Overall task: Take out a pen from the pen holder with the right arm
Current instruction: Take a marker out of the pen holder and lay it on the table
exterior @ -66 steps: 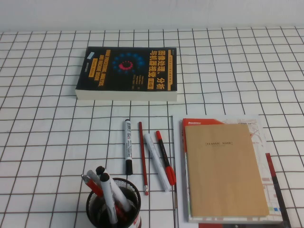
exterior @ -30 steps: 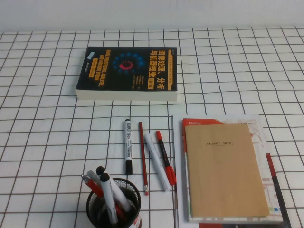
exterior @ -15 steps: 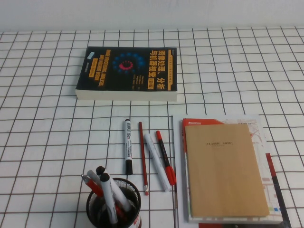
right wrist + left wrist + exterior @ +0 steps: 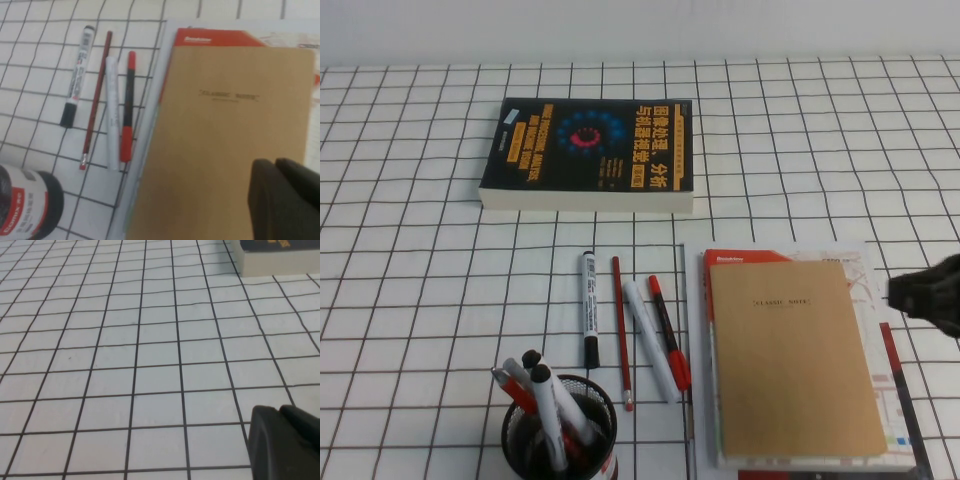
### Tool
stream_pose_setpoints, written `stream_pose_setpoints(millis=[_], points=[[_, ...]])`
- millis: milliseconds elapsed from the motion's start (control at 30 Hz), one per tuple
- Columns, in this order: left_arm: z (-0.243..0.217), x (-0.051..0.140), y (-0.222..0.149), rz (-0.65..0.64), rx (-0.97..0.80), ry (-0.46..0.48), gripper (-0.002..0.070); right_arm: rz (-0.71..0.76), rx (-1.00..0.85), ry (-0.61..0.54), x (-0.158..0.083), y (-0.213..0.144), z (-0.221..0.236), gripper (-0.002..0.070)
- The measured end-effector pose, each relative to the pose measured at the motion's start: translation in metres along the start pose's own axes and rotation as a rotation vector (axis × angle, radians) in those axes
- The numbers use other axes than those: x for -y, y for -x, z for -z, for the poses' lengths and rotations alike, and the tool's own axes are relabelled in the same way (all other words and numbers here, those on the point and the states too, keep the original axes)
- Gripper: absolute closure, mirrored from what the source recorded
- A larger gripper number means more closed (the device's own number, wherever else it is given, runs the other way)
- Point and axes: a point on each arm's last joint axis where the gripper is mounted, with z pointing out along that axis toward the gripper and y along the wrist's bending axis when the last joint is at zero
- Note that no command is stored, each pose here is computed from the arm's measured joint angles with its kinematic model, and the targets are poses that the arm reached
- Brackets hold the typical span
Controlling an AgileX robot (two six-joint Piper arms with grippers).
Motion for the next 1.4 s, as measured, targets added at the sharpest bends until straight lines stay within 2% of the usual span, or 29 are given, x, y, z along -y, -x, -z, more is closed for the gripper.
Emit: stream_pose_setpoints(millis=[200, 333, 500, 633, 833, 1067, 1267, 1400], points=[[0.000, 0.000, 0.000, 0.000, 0.000, 0.000, 0.0680, 0.159, -0.078, 0.101, -0.055, 0.016, -0.041, 0.0692], [0.000, 0.000, 0.000, 0.000, 0.000, 0.000, 0.0680, 0.238, -0.074, 0.193, -0.093, 0.000, -0.053, 0.0692], [0.000, 0.000, 0.000, 0.000, 0.000, 0.000, 0.0680, 0.305, 0.008, 0.311, -0.130, -0.023, -0.052, 0.0692], [0.000, 0.000, 0.000, 0.000, 0.000, 0.000, 0.0680, 0.332, 0.136, 0.365, -0.141, -0.047, -0.056, 0.0692], [0.000, 0.000, 0.000, 0.000, 0.000, 0.000, 0.0680, 0.336, 0.335, 0.437, -0.145, -0.086, -0.053, 0.0692], [0.000, 0.000, 0.000, 0.000, 0.000, 0.000, 0.0680, 0.406, 0.325, 0.445, -0.158, -0.116, -0.068, 0.0692], [0.000, 0.000, 0.000, 0.000, 0.000, 0.000, 0.0680, 0.378, 0.339, 0.369, -0.155, -0.124, -0.089, 0.0692], [0.000, 0.000, 0.000, 0.000, 0.000, 0.000, 0.0680, 0.370, 0.348, 0.365, -0.155, -0.125, -0.089, 0.0673]])
